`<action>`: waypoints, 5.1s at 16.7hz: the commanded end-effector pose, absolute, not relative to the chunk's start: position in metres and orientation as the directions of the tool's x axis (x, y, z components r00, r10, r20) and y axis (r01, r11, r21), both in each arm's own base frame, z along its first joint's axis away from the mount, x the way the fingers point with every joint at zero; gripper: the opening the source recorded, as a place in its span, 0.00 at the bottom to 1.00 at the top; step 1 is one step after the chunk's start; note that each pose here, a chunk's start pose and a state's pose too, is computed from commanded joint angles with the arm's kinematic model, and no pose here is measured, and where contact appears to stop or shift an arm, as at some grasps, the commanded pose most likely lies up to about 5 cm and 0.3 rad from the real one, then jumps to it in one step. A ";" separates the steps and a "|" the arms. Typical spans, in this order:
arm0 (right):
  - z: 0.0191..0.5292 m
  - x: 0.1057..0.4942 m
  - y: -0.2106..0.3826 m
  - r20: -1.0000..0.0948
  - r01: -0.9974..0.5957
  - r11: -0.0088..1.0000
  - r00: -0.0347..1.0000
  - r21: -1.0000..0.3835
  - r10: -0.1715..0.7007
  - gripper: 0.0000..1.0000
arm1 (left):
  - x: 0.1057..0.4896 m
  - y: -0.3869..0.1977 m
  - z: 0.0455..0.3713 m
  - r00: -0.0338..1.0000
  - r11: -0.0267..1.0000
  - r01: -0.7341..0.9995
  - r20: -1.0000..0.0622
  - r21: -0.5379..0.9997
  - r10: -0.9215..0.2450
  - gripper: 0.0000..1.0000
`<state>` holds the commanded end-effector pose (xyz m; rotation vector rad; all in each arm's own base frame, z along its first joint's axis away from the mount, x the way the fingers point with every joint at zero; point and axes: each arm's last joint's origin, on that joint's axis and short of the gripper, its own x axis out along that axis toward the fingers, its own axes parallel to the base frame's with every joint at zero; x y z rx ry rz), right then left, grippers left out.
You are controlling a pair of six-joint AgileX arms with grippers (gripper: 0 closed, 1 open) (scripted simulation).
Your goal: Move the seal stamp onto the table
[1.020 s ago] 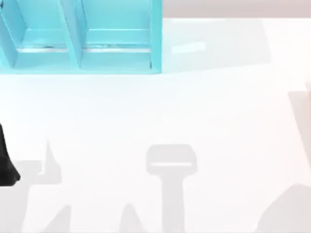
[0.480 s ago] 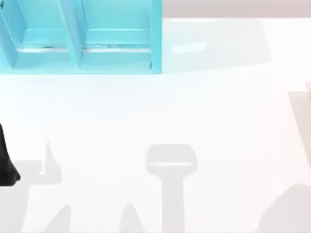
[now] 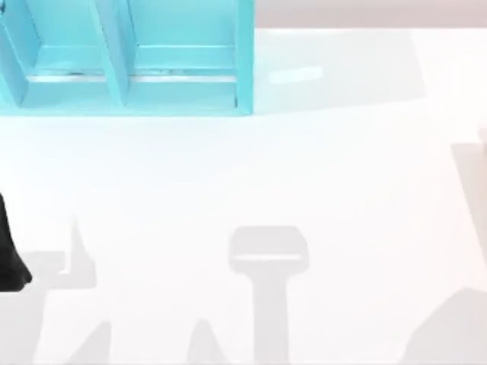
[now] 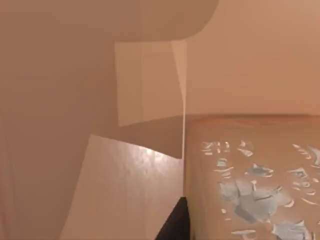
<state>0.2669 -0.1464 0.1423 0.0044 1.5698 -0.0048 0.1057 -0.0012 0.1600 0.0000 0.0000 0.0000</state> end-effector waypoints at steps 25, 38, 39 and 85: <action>0.293 0.266 -0.001 -1.000 0.019 1.000 0.006 -0.007 -0.007 0.00 | 0.106 -0.001 0.160 1.000 1.000 0.000 0.000 0.000 0.000 1.00; 0.233 0.333 0.068 -1.000 0.014 1.000 -0.005 -0.004 -0.004 0.00 | 0.106 -0.001 0.160 1.000 1.000 0.000 0.000 0.000 0.000 1.00; 0.218 0.342 0.083 -1.000 0.013 1.000 -0.008 -0.005 -0.005 0.00 | 0.106 -0.001 0.160 1.000 1.000 0.000 0.000 0.000 0.000 1.00; 0.167 0.366 0.128 -1.000 0.019 1.000 0.005 0.000 0.000 1.00 | 0.106 -0.001 0.160 1.000 1.000 0.000 0.000 0.000 0.000 1.00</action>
